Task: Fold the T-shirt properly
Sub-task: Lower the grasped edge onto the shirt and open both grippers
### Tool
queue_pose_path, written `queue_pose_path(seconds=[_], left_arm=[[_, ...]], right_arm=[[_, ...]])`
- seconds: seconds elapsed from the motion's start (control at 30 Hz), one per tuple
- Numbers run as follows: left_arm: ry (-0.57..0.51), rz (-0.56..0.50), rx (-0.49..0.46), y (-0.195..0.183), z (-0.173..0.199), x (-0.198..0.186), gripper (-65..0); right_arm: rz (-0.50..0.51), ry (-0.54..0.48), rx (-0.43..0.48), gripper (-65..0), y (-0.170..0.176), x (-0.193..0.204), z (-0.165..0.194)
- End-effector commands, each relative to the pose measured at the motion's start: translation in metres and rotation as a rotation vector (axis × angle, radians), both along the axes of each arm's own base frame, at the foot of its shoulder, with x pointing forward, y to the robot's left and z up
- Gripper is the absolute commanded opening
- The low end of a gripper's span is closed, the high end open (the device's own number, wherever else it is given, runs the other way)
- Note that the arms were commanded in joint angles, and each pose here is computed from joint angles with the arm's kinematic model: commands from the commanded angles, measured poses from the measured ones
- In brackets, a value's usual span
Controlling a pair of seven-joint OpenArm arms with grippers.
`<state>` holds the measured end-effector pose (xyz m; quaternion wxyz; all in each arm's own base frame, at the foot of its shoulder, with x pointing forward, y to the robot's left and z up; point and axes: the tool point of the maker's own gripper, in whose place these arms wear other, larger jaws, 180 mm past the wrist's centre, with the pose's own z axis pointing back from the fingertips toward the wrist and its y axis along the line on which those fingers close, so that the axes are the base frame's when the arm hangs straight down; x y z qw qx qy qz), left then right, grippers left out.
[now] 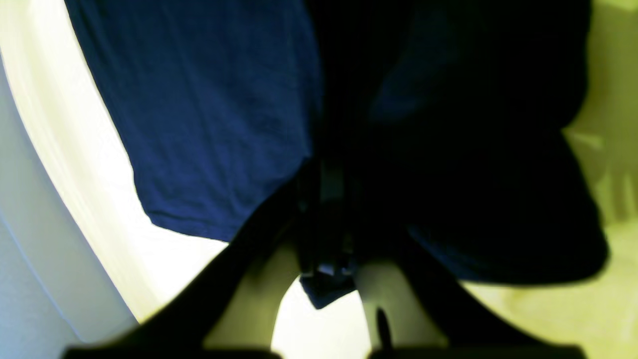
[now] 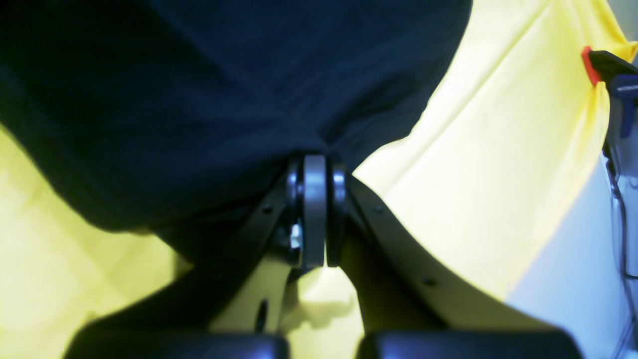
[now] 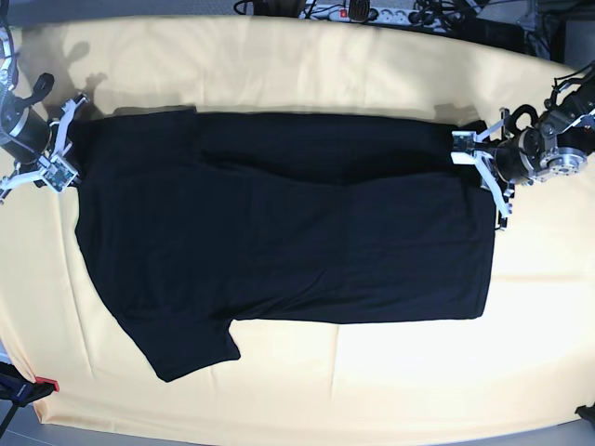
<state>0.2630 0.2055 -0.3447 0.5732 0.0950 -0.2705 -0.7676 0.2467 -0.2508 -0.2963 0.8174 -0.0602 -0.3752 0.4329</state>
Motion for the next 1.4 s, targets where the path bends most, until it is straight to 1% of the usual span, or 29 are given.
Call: queue_pose_path(seconds=[0.0, 0.1, 0.23, 0.37, 0.53, 0.67, 0.8, 0.97, 1.03, 1.17, 1.2, 1.27, 1.3, 1.33, 1.37], left_arm=[[-0.038, 0.006, 0.003, 0.005, 0.010, 0.009, -65.0], [-0.040, 0.005, 0.001, 0.005, 0.011, 0.011, -65.0], [-0.075, -0.002, 0.015, 0.007, 0.019, 0.020, -65.0], [-0.108, 0.002, 0.009, 0.007, 0.029, 0.031, -65.0], [-0.147, 0.019, 0.000, 0.009, 0.034, 0.040, -65.0], [-0.159, 0.038, 0.014, 0.015, 0.034, 0.043, -65.0], [-0.159, 0.043, 0.023, 0.016, 0.033, 0.044, -65.0], [-0.155, 0.046, 0.017, 0.016, 0.033, 0.043, -65.0], [-0.143, 0.058, 0.001, 0.015, 0.033, 0.042, -65.0], [-0.153, 0.057, -0.003, 0.014, 0.034, 0.043, -65.0], [-0.174, 0.060, -0.006, 0.014, 0.037, 0.047, -58.2], [-0.233, 0.083, -0.022, 0.014, 0.046, 0.057, -39.3], [-0.246, 0.112, -0.032, 0.016, 0.049, 0.060, -28.9], [-0.244, 0.149, -0.047, 0.018, 0.050, 0.061, -20.1], [-0.226, 0.181, -0.060, 0.019, 0.048, 0.060, -14.6]], right_arm=[[0.014, -0.025, 0.005, -65.0, 0.001, 0.007, 0.008], [0.015, -0.015, 0.021, -65.0, 0.003, 0.011, 0.001], [0.030, 0.006, 0.030, -65.0, 0.010, 0.015, -0.012], [0.015, -0.021, 0.023, -65.0, 0.014, 0.024, -0.015], [0.000, -0.030, 0.025, -65.0, 0.017, 0.024, -0.018], [-0.012, -0.038, 0.025, -65.0, 0.016, 0.026, -0.018], [-0.085, -0.098, -0.015, -65.0, 0.002, 0.035, -0.012], [-0.085, -0.098, -0.014, -65.0, 0.002, 0.035, -0.012], [-0.084, -0.097, -0.014, -65.0, 0.002, 0.035, -0.012], [-0.095, -0.105, -0.014, -65.0, 0.001, 0.036, -0.011], [-0.117, -0.120, -0.013, -58.1, -0.002, 0.039, -0.009], [-0.150, -0.144, -0.015, -35.7, -0.007, 0.043, -0.004], [-0.152, -0.143, -0.020, -26.5, -0.008, 0.045, -0.003], [-0.153, -0.141, -0.025, -22.1, -0.008, 0.046, -0.003], [-0.147, -0.144, -0.027, -21.5, -0.007, 0.047, -0.001]])
